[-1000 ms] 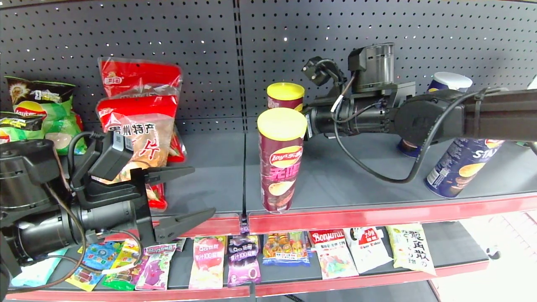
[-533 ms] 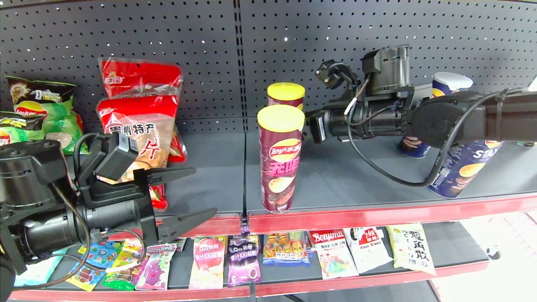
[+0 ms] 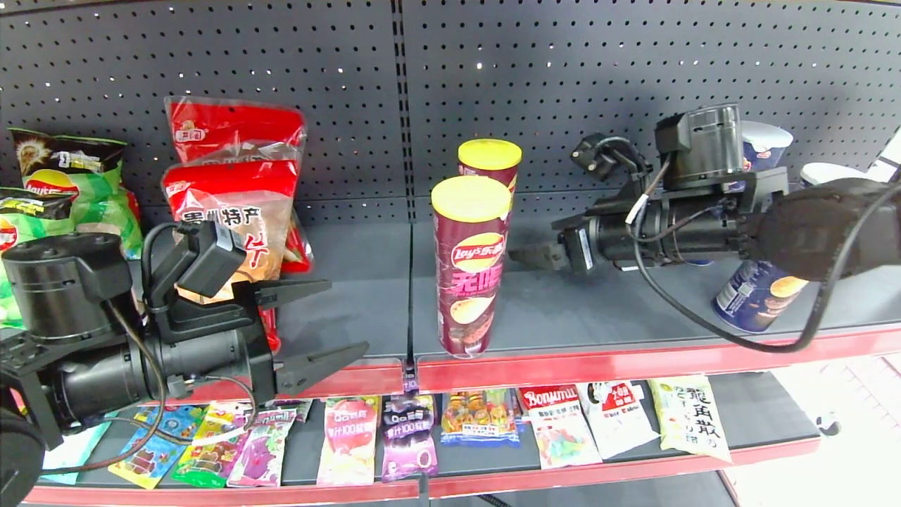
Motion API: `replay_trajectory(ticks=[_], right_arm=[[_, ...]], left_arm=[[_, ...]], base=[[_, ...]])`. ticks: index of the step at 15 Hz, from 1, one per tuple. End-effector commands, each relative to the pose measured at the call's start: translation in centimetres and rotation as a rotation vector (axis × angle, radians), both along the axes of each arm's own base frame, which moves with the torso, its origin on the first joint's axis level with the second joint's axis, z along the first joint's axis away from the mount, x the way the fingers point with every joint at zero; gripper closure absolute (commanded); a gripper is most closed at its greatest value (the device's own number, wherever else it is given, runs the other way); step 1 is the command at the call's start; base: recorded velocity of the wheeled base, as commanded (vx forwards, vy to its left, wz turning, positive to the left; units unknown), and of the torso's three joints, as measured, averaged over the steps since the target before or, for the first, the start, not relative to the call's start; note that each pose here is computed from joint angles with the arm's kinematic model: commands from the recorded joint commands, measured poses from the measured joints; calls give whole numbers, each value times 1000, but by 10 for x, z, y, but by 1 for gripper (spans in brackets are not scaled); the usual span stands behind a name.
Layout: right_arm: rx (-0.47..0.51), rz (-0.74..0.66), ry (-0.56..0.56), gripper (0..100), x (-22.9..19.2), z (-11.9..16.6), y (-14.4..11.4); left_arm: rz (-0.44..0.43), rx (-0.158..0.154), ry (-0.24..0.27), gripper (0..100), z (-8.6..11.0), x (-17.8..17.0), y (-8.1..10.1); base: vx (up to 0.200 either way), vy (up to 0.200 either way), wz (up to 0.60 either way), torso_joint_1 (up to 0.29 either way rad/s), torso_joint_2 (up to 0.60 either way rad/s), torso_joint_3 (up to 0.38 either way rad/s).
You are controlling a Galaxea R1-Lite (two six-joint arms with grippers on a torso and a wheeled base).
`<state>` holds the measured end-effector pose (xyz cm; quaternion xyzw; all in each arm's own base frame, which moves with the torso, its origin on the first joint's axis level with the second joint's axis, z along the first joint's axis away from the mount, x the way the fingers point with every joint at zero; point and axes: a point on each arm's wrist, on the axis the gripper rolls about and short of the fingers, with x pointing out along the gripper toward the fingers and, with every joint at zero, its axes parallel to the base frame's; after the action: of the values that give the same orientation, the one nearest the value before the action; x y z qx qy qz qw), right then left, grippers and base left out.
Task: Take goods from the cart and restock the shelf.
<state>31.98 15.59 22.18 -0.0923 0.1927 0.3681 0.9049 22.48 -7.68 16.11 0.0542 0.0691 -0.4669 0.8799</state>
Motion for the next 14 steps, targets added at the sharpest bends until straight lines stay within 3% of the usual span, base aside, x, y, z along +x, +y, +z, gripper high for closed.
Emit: replay_trajectory(ticks=[1,4,7,10,14], right_arm=[[6,-4,-6,0,-29,9,-17],[11,-9,-28,0,-46,10,-24],[13,29,-37,0,-92,10,-34],[29,90,-56,0,-155,5,-54],[49,23,-110,0,-191,1,-84]], left_arm=[[-2,4,9,0,-3,9,-3],[1,12,24,0,-7,13,-5],[44,29,22,0,-11,32,-14],[71,49,9,0,-12,44,-34],[38,72,35,0,-24,51,-58]], base=[[0,0,0,0,0,0],[0,0,0,0,0,0],[0,0,0,0,0,0],[0,0,0,0,0,0],[0,0,0,0,0,0]])
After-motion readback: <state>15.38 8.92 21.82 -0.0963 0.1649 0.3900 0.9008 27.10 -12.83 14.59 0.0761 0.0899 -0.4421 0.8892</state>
